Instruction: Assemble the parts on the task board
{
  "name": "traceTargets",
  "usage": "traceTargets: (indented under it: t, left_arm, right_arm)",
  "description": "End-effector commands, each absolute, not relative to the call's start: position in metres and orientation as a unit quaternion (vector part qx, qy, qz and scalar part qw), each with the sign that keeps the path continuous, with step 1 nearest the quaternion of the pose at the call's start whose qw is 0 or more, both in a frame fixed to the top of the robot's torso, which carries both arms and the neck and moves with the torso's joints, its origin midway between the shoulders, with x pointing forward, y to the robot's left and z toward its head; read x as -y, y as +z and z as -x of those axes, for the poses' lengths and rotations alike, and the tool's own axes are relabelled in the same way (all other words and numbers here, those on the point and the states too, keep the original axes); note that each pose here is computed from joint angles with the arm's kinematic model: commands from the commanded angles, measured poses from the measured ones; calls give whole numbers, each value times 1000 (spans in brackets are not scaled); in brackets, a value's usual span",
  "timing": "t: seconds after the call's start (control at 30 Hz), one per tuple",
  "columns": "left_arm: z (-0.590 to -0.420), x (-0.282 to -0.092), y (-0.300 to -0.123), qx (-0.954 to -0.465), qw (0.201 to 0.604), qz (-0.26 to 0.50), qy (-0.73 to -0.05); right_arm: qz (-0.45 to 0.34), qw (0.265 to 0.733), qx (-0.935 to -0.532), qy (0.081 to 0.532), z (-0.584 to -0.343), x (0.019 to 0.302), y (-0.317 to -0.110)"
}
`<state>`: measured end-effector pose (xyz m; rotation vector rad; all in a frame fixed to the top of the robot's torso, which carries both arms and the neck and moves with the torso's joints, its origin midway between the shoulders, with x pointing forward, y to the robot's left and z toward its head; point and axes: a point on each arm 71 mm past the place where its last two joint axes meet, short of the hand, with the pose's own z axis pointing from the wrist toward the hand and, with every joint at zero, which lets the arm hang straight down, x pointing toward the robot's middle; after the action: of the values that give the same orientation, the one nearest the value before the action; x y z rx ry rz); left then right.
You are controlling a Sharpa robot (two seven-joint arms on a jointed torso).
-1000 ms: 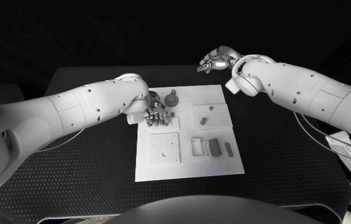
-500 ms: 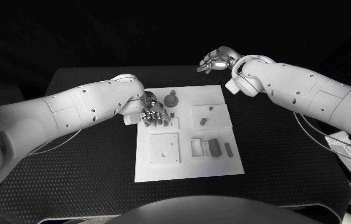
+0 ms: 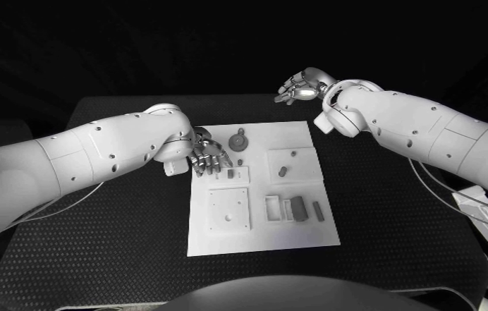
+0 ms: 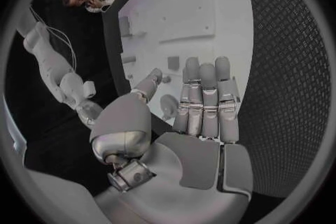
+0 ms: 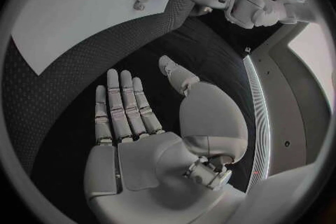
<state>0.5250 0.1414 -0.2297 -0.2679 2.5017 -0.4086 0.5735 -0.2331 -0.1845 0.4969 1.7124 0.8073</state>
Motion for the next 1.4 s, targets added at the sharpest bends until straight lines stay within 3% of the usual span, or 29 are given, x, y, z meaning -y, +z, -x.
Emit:
traceTargets:
  t: [0.03,0.2,0.4,0.63,0.9,1.4]
  left_arm:
    - [-525,-148,-215,-931,261,154,-203]
    - [-535,-175,-193,-907,306,186,-221]
    - [-549,-209,-181,-862,385,241,-227]
    - [-562,-225,-175,-836,459,231,-192]
    - [-575,-222,-179,-846,471,196,-156]
    - [-581,-200,-214,-891,425,132,-89]
  right_arm:
    - [-210,558,-724,347,-573,234,-184]
    - [-214,560,-723,343,-573,241,-184]
    - [-215,563,-722,341,-574,244,-184]
    - [-217,563,-721,341,-574,244,-184]
    - [-216,562,-721,342,-574,242,-184]
    - [-215,560,-723,344,-575,238,-185]
